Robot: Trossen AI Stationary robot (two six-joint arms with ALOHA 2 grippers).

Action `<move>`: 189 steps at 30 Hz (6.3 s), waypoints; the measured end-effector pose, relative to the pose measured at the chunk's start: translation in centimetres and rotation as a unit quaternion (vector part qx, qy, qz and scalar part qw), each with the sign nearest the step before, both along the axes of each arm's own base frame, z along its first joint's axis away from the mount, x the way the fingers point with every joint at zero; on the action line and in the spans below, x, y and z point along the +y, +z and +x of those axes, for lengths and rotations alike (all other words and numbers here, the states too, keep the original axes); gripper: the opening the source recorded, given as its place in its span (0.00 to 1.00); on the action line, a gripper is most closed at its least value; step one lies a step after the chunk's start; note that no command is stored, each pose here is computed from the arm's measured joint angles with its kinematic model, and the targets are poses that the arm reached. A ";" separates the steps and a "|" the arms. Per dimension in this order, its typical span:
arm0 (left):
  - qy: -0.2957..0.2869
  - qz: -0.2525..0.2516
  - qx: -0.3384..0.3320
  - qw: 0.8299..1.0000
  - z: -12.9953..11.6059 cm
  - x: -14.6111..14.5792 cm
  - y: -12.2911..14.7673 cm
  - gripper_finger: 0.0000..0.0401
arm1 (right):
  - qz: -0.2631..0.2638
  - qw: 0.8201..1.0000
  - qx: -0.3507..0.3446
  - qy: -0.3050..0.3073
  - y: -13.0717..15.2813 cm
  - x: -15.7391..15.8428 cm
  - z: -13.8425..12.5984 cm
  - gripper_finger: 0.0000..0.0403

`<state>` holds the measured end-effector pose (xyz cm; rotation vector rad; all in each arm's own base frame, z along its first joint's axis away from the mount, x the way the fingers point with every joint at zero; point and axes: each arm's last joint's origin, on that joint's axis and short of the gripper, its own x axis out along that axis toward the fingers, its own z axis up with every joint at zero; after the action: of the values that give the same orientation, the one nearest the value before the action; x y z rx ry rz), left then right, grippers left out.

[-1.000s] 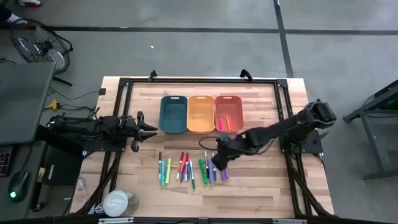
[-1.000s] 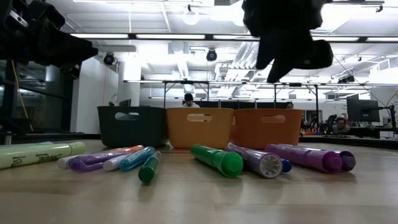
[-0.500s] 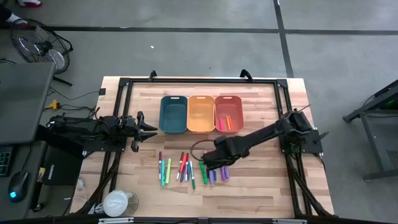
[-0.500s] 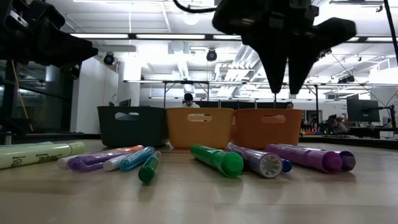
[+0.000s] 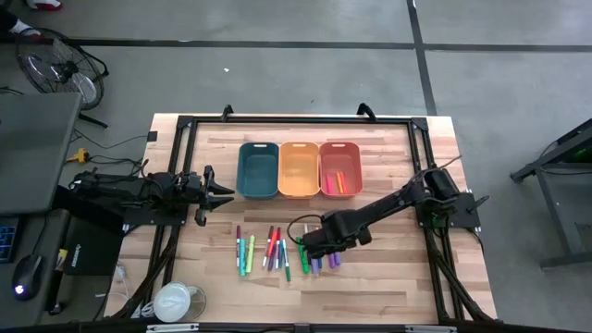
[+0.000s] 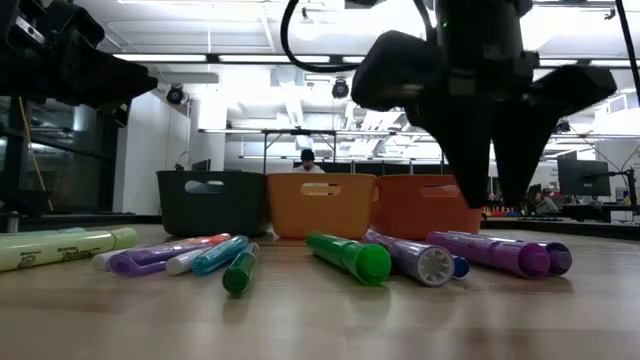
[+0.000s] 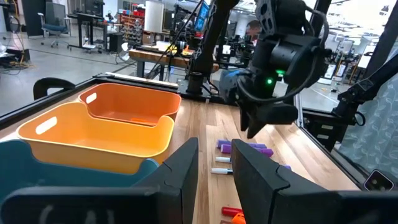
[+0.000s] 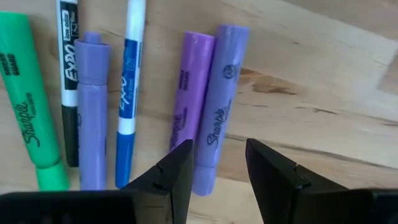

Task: Pick & Place Markers
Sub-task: Put the light violet highlighter pen into the yellow bin, then put the violet highlighter pen into the yellow bin

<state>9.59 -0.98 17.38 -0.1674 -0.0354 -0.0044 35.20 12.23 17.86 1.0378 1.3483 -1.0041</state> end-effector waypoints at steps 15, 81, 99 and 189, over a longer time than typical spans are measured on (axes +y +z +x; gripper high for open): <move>0.000 0.000 0.000 1.000 0.0 0.0 0.0 0.23 | 0.014 1.000 0.003 -0.008 -2.3 -1.0 -0.5 0.34; 0.000 0.000 0.000 1.000 0.0 0.0 0.0 0.23 | 0.010 0.998 -0.053 0.013 -0.7 -3.4 -1.6 0.14; 0.000 0.000 0.000 1.000 0.0 0.0 0.0 0.23 | -0.049 0.978 -0.201 0.010 7.2 -8.9 3.4 0.14; 0.000 0.000 0.001 1.000 0.0 0.0 0.0 0.23 | -0.098 0.976 -0.196 -0.005 6.9 -16.4 4.6 0.44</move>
<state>9.59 -0.98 17.37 -0.1672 -0.0344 -0.0043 39.79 -4.12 24.80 1.0280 0.9037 -0.8649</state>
